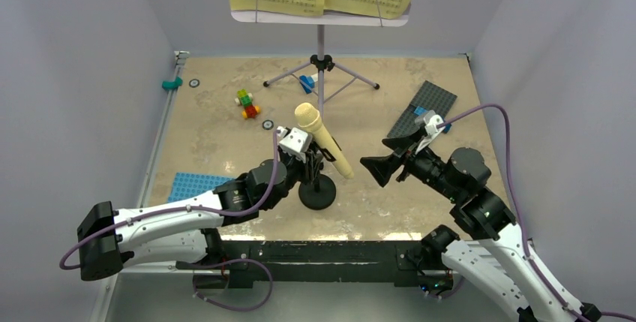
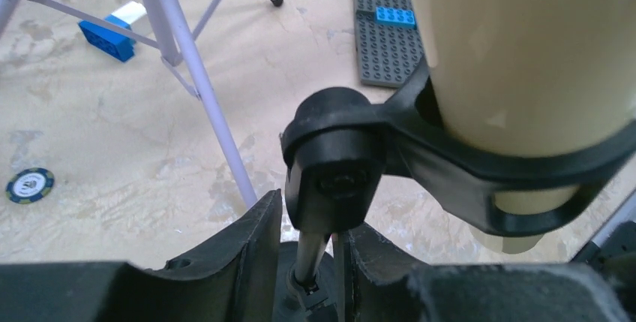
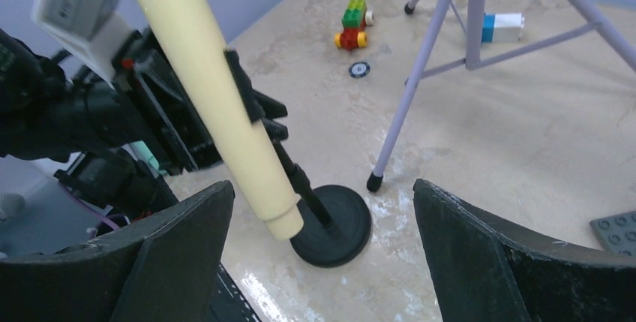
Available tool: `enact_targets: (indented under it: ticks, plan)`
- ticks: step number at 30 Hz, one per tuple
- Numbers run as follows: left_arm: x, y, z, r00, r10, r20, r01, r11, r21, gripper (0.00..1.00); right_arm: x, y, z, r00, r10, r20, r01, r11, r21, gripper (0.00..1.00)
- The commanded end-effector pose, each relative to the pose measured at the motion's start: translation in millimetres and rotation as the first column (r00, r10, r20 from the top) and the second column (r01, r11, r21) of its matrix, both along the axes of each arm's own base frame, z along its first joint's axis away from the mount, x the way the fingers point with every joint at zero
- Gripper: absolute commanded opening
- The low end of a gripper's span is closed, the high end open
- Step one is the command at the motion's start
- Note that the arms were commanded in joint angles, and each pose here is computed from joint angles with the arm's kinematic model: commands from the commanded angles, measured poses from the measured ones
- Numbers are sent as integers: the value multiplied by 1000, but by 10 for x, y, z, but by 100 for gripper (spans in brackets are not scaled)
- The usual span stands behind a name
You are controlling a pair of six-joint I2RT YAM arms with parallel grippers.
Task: Pack up the instrument practice props
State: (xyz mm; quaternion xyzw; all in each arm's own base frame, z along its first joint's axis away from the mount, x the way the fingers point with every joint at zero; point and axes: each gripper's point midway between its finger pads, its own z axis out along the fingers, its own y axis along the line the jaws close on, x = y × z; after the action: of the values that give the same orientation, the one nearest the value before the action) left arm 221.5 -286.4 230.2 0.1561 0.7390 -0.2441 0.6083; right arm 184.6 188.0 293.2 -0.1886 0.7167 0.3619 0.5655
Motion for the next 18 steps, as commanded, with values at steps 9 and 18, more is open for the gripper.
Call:
enact_targets:
  ticks: [9,18]
  plan:
    - [-144,34,84,998,-53,-18,51,997,-60,48,-138,-11,335,996,46,74,-48,999,21,95]
    - [-239,211,117,997,-75,12,76,996,-42,61,-209,-53,348,997,58,58,-58,998,-14,98]
